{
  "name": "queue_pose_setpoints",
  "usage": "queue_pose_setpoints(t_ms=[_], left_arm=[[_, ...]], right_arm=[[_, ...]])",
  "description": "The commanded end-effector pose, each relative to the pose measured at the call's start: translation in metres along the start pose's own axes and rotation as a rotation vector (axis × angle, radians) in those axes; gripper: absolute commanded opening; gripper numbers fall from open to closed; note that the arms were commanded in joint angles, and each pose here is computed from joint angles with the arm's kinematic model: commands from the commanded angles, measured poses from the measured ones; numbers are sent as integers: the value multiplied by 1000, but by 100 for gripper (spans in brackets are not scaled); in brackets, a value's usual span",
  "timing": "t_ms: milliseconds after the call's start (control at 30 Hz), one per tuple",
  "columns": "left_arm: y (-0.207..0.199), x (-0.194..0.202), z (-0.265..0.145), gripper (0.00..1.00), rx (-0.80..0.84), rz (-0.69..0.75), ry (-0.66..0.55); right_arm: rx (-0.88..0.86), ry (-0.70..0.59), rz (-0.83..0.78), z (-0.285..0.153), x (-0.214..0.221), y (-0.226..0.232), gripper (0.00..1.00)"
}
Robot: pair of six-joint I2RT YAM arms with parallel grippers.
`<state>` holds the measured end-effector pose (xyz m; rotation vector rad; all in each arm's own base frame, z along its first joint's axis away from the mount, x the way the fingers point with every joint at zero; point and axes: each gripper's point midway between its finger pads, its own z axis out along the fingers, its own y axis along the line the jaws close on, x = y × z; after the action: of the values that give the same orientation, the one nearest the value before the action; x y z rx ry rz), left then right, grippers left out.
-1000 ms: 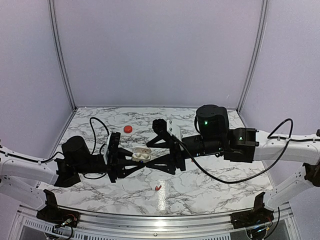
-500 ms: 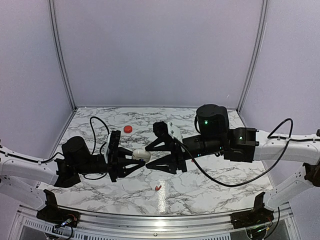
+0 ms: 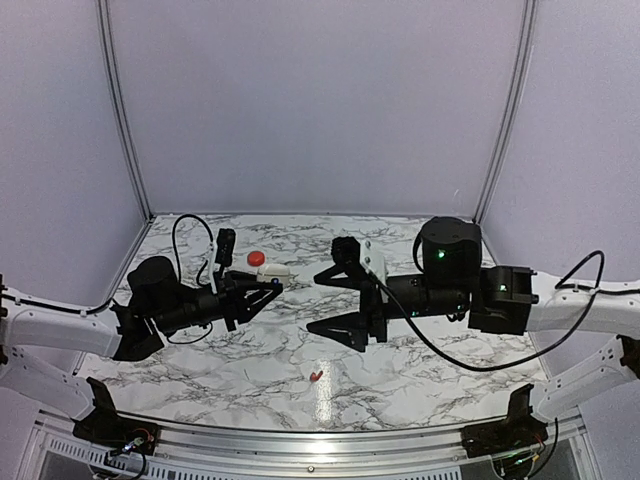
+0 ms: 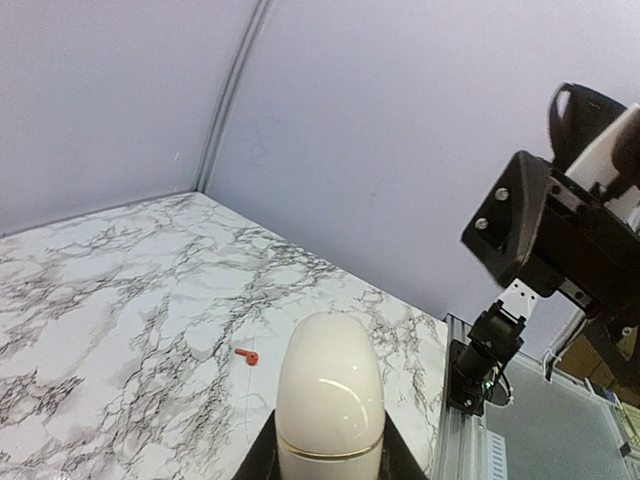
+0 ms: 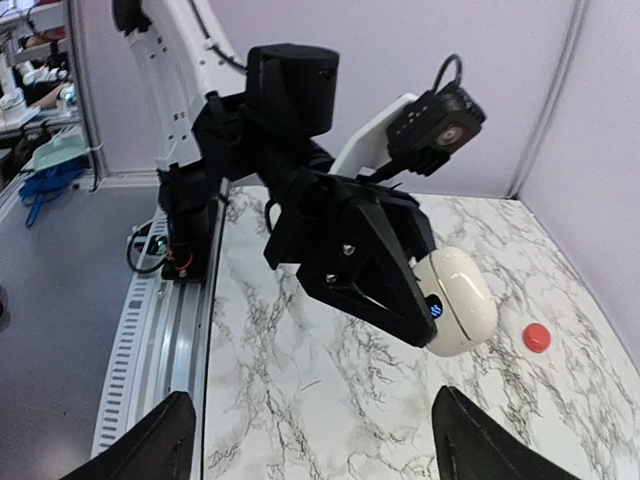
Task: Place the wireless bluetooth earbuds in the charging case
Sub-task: Close the charging case with the earbuds, then place the charging case with the earbuds at the center of the board.
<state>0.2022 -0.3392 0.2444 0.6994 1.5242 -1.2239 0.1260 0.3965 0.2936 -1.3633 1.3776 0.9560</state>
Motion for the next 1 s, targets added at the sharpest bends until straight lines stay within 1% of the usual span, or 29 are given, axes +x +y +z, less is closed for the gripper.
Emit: queue_pose_setpoints(t_ms=[0,33,67,167,233,367,500,567,667,800,967], left_arm=[[37,-9,0,0,-147,-163,-9],[46,-8,-3,0,-173,-195,-6],[55,-7,-6,0,-199,-231,-5],[86,0,-18,0,-296,-327,-2],[111,8,-31,0,-392,-392,-4],[163,26,-69,0,-597,-501,4],[196,40,-100,0,-754,-555,33],[211,55,-116,0,-843,-584,84],[229,69,-130,0,-928,-616,153],[244,85,-137,0,-1005,-626,241],[260,98,-140,0,-1039,-670,314]], right_arm=[[247,-120,1,-27,-32,-39,91],[285,-125,8,-31,-32,-45,97],[317,-129,16,-34,-32,-49,98],[438,-146,50,-45,-28,-67,99],[498,-156,70,-51,-25,-75,98],[608,-173,128,-59,-15,-91,98],[590,-129,116,-55,-8,-89,99],[585,-108,114,-52,-4,-89,99],[574,-103,115,-50,-2,-87,99],[551,-95,116,-46,0,-85,99],[525,-68,106,-39,6,-81,99]])
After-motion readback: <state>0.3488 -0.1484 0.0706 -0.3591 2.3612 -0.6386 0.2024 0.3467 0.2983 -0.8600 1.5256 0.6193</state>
